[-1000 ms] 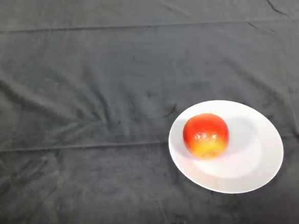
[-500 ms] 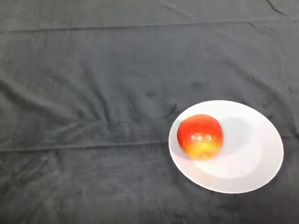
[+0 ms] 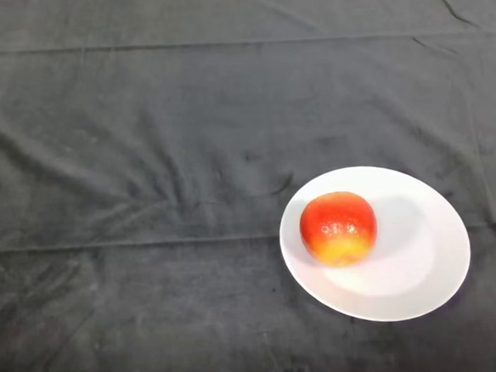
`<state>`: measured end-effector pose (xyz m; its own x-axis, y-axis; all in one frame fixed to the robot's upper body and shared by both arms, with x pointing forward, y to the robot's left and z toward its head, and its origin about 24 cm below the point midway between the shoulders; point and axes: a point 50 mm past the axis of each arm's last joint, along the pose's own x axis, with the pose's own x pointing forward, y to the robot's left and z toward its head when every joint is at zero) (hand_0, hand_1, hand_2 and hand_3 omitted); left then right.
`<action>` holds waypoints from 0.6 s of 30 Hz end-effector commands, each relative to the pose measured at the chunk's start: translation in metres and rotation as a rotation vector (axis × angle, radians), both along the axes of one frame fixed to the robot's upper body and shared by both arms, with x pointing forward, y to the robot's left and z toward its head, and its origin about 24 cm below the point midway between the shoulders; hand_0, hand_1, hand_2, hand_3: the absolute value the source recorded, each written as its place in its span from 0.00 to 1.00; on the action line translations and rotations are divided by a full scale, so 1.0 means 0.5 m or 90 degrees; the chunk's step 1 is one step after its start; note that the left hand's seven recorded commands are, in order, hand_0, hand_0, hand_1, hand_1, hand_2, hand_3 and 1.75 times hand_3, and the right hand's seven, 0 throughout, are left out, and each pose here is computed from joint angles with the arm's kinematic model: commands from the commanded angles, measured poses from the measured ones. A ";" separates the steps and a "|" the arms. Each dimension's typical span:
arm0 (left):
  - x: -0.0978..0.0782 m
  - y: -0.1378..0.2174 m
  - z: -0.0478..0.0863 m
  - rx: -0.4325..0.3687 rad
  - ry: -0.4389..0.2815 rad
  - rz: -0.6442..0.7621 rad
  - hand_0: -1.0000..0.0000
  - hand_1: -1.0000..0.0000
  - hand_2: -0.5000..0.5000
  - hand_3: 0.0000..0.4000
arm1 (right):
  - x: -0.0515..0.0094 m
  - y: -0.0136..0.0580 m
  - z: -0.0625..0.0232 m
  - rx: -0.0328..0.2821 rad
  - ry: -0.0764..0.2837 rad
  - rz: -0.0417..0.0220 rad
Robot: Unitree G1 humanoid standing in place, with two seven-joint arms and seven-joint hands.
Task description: Move the apple to the plate
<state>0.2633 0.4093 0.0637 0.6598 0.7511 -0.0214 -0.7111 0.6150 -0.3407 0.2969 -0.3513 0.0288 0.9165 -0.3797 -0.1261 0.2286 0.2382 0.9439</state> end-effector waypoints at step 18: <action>0.003 0.004 0.013 0.016 -0.005 -0.015 1.00 1.00 0.50 0.00 | 0.004 -0.012 0.018 -0.004 -0.021 -0.0148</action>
<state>0.2637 0.4090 0.0641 0.6685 0.7435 -0.0177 -0.7065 0.6274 -0.3273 0.2969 -0.3513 0.0288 0.9165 -0.3797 -0.1261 0.2286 0.2382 0.9439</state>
